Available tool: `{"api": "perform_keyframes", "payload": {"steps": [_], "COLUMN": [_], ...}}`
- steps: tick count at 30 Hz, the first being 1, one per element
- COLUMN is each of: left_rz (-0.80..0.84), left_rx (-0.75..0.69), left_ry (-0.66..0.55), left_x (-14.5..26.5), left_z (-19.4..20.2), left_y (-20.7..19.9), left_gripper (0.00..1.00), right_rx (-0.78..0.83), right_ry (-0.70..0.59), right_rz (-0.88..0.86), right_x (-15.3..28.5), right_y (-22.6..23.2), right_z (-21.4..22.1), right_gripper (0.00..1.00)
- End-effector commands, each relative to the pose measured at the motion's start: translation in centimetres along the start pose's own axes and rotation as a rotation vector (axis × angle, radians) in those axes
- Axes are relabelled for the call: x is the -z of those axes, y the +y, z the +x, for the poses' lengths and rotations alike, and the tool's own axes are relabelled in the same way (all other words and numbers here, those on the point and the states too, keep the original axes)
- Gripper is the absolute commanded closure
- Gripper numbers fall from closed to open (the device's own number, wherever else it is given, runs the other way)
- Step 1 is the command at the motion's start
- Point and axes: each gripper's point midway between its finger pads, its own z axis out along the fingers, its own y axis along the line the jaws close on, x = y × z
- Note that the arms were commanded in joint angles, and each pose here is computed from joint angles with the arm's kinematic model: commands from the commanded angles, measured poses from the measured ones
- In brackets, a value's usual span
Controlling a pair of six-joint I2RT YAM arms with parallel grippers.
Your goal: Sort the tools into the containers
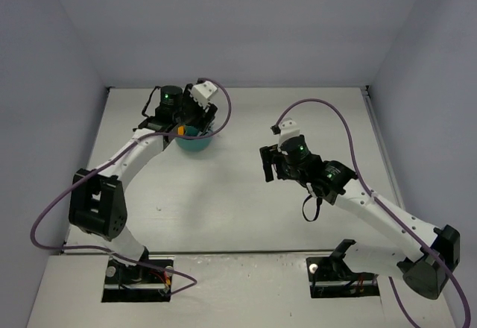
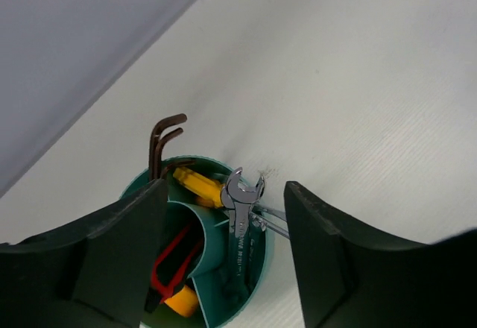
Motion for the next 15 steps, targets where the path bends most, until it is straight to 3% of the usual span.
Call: {"api": "perform_keyframes", "payload": {"steps": [1, 4, 9, 15], "left_rz": [-0.171, -0.288, -0.584, -0.811], "left_rx": [0.087, 0.195, 0.335, 0.372], "left_ry": [-0.317, -0.314, -0.161, -0.057], "left_x": [7.7, 11.7, 19.9, 28.4], "left_z": [-13.2, -14.5, -11.2, -5.4], "left_y": [3.1, 4.3, 6.2, 5.1], "left_gripper": [0.36, 0.30, 0.23, 0.19], "right_rx": [-0.048, -0.053, -0.119, -0.170], "right_ry": [-0.181, -0.257, -0.430, -0.583], "right_rz": [0.022, 0.086, 0.255, 0.449], "right_x": [3.3, 5.4, 10.9, 17.9], "right_y": [-0.8, -2.4, -6.7, -11.7], "right_z": [-6.0, -8.4, -12.1, -13.5], "right_gripper": [0.25, 0.18, 0.00, 0.00]}}
